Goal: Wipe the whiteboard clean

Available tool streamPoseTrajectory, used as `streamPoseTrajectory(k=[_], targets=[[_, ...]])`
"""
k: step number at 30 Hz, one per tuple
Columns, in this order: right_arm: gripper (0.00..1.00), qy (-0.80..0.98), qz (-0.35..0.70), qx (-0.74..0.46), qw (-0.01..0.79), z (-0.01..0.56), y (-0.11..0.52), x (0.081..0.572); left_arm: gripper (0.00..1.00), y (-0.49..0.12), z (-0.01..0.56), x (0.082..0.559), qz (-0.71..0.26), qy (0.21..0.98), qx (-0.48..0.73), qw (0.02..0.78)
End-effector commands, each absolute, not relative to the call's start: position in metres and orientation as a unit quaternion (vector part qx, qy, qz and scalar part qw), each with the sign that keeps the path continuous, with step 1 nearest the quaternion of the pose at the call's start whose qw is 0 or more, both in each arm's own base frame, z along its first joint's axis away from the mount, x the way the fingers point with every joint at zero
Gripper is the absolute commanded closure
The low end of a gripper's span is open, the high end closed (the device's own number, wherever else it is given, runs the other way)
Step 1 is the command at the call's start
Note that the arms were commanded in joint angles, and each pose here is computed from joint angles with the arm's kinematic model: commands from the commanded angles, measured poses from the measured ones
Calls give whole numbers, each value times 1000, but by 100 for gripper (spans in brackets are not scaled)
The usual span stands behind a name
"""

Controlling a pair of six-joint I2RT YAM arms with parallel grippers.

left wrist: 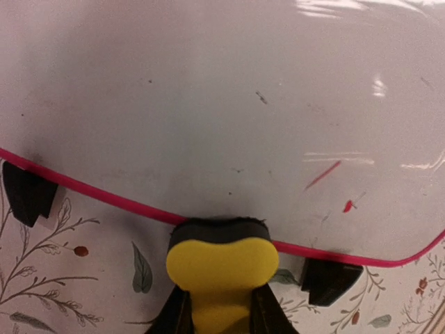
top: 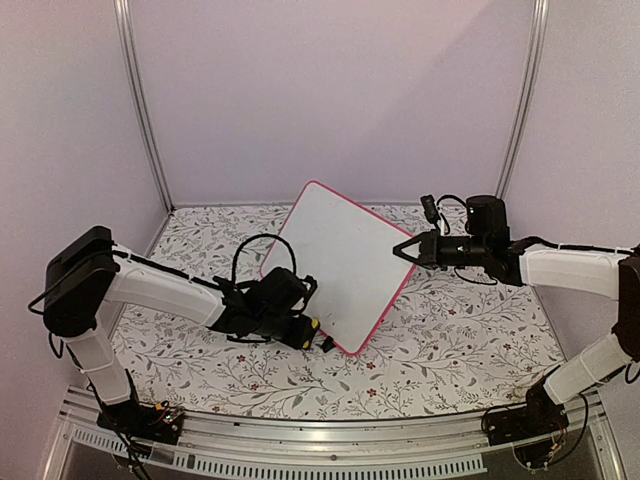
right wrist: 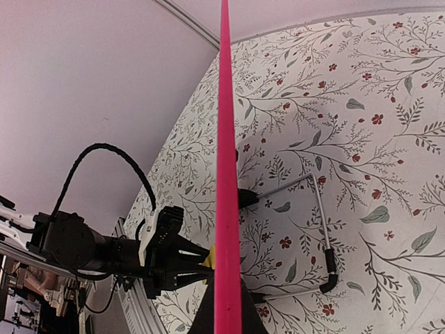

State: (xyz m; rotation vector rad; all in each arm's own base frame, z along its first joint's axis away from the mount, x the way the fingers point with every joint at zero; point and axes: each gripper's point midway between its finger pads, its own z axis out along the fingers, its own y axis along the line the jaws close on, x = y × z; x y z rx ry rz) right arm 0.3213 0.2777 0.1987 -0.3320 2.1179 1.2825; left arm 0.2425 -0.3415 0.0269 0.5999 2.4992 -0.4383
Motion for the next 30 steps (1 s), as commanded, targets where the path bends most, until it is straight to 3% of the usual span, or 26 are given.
streamPoseTrajectory(k=[1,17,30], targets=[[100,764,520,-170,342,226,292,316,100,-322,9,233,-115,937,226,239],[100,764,521,-172,340,225,293,317,100,-298,44,280,-92,937,135,308],[100,767,520,-170,335,220,294,318,100,-356,79,255,-199,889,237,337]])
